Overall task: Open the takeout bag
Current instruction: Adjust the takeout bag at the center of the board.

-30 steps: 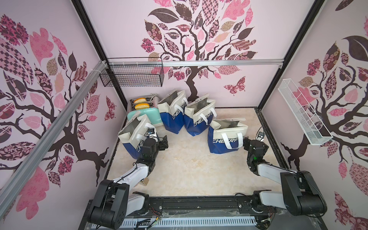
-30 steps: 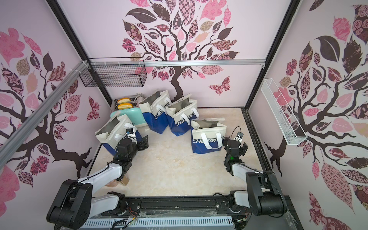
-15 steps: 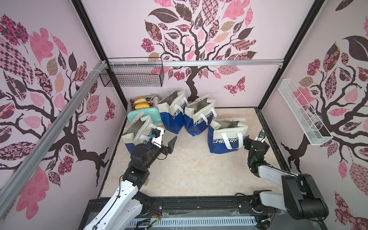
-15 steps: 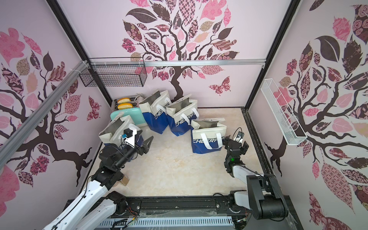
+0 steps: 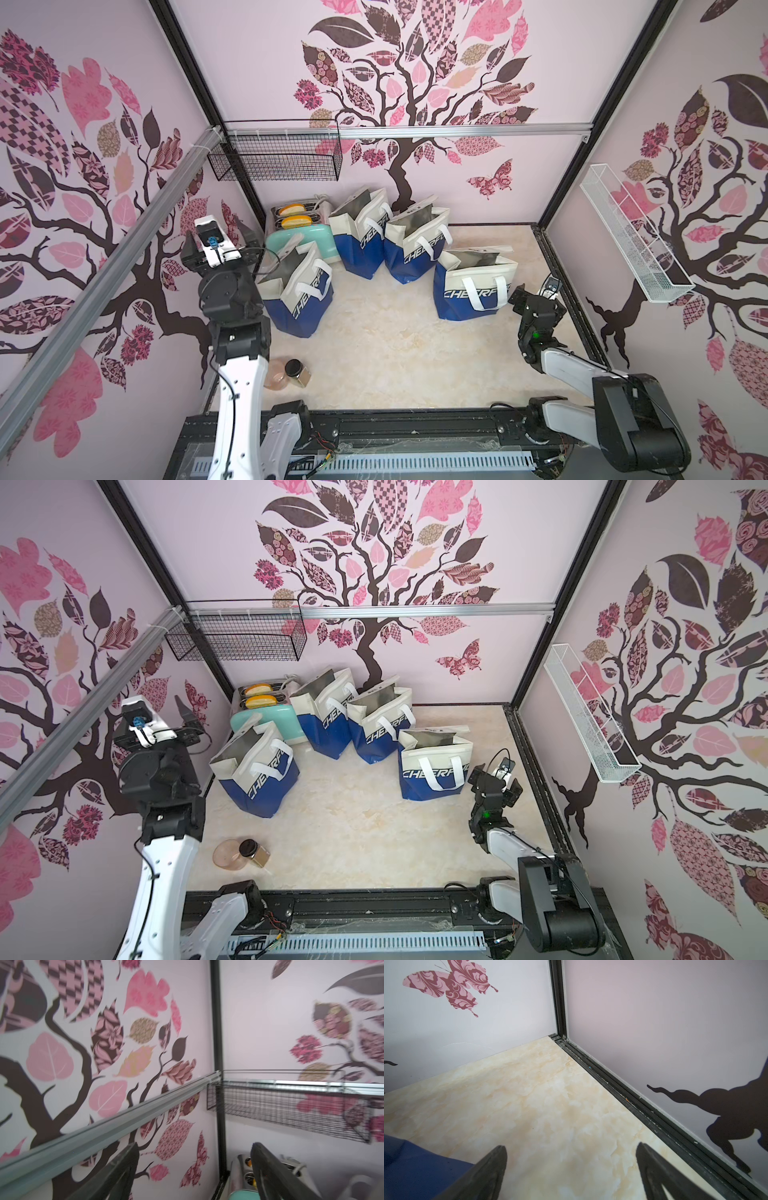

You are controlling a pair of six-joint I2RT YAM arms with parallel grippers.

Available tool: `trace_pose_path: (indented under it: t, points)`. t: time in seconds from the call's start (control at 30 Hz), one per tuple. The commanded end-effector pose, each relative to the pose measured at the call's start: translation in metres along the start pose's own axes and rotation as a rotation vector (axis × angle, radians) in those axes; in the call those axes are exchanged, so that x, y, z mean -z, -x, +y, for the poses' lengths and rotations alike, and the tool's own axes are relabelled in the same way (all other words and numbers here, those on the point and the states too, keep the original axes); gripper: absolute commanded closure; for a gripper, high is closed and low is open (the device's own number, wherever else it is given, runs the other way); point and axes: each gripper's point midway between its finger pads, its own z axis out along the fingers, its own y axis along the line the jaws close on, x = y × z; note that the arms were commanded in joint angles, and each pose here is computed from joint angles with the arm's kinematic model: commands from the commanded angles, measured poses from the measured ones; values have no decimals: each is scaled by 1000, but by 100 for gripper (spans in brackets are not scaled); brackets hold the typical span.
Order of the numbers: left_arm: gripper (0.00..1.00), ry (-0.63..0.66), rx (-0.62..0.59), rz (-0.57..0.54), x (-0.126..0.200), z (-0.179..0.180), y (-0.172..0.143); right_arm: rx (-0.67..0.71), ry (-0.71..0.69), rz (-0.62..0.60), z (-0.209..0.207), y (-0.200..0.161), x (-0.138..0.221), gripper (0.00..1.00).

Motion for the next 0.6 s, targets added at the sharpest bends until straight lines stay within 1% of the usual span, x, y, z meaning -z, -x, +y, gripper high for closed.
trace_pose_path:
  t: [0.0,0.07,0.13,0.2,0.3,0.4,0.47,0.5,0.57]
  points:
    - [12,164,91,68,-24,29,-40,-19,-7,11,-3,0,4,1]
    - [12,271,96,115,-36,49,-64,-12,-6,6,-2,2,6,1]
    - [12,312,113,170,-46,58,-90,-4,-6,6,0,3,6,0]
    - [12,341,128,249,-51,67,-120,-1,-8,8,1,3,6,1]
    - [13,370,134,424,-47,77,-174,5,-12,8,2,5,7,1]
    - [14,336,154,606,-36,78,-225,7,-17,14,2,5,6,0]
    - [15,270,170,712,-26,68,-254,2,-17,16,3,5,6,1]
    - [15,240,187,744,-22,61,-264,0,-20,18,2,5,6,0]
    - [18,138,243,826,-13,39,-287,-1,-28,15,1,5,6,1]
